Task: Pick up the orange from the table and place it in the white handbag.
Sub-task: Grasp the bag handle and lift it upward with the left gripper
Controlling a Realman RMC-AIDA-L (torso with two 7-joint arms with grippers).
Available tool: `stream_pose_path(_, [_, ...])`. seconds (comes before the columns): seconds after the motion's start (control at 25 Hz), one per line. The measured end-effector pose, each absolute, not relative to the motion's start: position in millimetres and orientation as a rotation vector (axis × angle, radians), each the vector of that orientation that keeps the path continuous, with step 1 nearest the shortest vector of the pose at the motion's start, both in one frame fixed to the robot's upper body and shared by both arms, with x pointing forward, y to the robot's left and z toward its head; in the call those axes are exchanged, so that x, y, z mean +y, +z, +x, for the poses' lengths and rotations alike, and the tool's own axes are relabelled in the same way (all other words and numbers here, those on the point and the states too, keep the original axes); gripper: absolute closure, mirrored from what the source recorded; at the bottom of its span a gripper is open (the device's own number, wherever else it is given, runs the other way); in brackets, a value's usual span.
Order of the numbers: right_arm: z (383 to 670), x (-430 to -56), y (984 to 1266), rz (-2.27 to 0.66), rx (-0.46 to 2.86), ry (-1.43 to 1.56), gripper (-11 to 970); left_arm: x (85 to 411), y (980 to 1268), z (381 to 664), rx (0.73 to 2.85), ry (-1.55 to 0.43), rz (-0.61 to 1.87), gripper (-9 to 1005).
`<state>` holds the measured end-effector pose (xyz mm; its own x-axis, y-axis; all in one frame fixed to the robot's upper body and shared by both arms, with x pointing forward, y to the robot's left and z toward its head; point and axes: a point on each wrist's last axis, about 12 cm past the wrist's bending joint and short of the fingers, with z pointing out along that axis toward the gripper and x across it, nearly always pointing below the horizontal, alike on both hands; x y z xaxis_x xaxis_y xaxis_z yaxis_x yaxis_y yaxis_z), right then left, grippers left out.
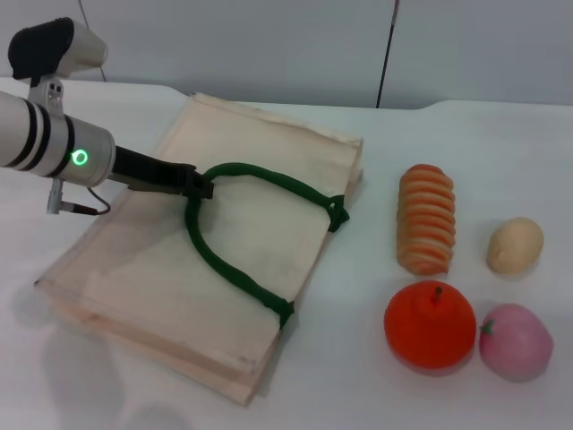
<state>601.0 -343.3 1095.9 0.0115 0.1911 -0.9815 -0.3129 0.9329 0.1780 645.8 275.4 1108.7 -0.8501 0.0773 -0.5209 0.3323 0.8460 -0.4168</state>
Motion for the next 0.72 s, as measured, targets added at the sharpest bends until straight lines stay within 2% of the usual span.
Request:
stream_pose_path(0.16, [600.9,-343.2,1095.9,-0.099,1.510,0.394,163,274.8,1108.9,646.0,2.526,-0.695,0.297,734])
stream_pose_path(0.72, [601.4,-342.6,1096.1,-0.099,1.509,0.397,164,275.9,1108.1,645.2,2.549,-0.685,0.289,836])
